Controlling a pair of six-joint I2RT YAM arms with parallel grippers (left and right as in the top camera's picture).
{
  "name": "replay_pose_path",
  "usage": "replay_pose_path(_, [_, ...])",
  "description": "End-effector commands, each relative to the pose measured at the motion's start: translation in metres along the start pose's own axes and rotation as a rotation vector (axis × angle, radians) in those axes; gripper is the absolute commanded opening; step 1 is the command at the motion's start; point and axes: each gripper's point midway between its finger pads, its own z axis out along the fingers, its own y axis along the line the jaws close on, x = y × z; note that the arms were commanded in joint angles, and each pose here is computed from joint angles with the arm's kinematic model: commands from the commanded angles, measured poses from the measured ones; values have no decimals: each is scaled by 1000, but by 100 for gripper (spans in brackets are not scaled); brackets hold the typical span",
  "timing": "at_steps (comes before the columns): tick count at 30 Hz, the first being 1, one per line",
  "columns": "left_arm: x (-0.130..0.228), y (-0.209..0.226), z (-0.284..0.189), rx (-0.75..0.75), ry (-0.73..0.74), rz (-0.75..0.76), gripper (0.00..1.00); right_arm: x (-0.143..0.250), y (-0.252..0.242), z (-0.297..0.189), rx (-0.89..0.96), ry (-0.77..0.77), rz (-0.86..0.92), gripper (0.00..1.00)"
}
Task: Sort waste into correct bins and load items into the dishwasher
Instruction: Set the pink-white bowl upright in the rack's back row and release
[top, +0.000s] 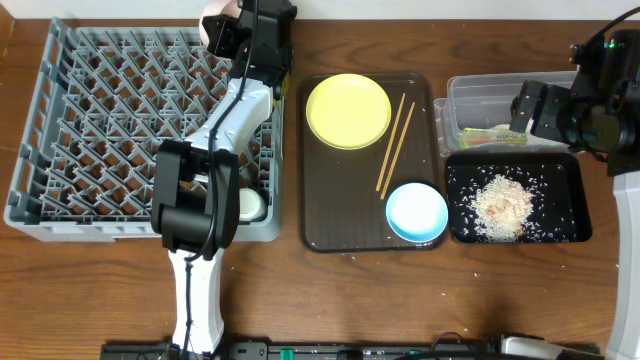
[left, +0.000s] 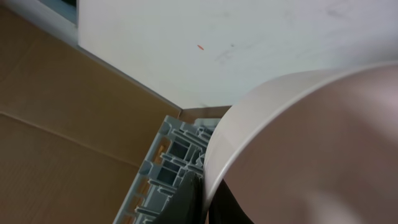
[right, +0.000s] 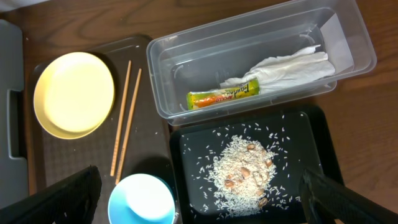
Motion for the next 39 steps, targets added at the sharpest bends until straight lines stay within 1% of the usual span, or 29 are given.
replay_pose_path(1, [2,2,6,-34,14,-10,7,0,-2,0,7,1,1,99])
replay_pose_path(9, [8,-4,7,-27,21,8,8,0,-2,0,7,1,1,99])
replay_pose_path(17, [22,-17,5,-6,33,51,7,0,-2,0,7,1,1,99])
replay_pose_path(22, [24,-18,4,-4,35,57,8,0,-2,0,7,1,1,99])
replay_pose_path(32, [27,-40,-19,49,38,158,8,0,-2,0,7,1,1,99])
replay_pose_path(33, [27,-43,-22,55,36,167,9,0,-2,0,7,1,1,99])
replay_pose_path(34, [27,-45,-25,60,36,178,14,0,-2,0,7,1,1,99])
replay_pose_path(35, [28,-48,-28,66,36,190,17,0,-2,0,7,1,1,99])
replay_pose_path(36, [29,-50,-31,72,38,205,25,0,-2,0,7,1,1,99])
replay_pose_path(37, [30,-52,-33,78,40,221,31,0,-2,0,7,1,1,99])
replay_pose_path(39, [33,-56,-37,88,45,249,40,0,-2,0,7,1,1,99])
